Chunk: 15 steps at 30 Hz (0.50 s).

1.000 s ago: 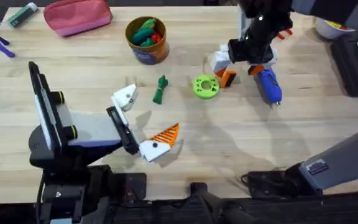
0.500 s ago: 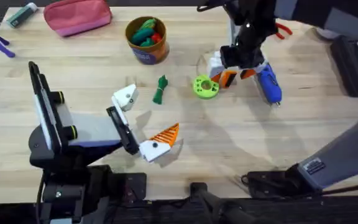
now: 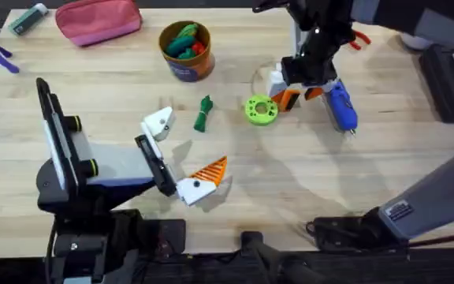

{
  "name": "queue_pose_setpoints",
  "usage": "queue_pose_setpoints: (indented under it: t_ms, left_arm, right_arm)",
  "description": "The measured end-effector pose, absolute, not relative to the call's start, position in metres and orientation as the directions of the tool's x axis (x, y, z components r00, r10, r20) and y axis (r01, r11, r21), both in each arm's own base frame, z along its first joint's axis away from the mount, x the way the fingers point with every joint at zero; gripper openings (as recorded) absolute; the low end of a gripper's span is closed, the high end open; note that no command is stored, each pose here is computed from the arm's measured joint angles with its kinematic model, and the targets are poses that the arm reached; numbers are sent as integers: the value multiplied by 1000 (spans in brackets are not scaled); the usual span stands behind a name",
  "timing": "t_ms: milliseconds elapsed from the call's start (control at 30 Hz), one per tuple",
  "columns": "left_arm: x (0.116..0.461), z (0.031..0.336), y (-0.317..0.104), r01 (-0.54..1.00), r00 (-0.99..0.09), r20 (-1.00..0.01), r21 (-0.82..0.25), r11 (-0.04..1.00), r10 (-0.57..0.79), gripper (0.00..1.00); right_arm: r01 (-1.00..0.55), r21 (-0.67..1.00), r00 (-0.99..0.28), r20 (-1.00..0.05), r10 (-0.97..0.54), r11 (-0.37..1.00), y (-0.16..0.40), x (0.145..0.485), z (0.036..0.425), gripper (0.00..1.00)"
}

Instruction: Pick up the gripper from the table and insert it into the empty holder that is missing its gripper. Then pick up a screw, insert it into the mounting hole, and use the screwdriver to tighten it. Finally, clean up the table by picking up the vegetable and placing it into the bucket.

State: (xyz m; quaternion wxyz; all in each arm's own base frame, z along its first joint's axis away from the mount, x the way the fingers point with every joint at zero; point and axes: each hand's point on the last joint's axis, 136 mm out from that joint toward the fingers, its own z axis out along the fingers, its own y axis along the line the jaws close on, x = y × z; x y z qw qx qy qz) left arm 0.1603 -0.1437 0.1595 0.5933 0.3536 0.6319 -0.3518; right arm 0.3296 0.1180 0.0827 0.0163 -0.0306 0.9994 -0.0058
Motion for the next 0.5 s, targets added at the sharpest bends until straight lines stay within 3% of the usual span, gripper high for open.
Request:
queue_pose_setpoints:
  t_ms: [500]
  left_arm:
    - [160, 160, -144, 864, -46, -999, -25, 503, 29, 985]
  right_arm:
    - [-54, -3, -997, -51, -54, 999, 118, 329, 91, 511]
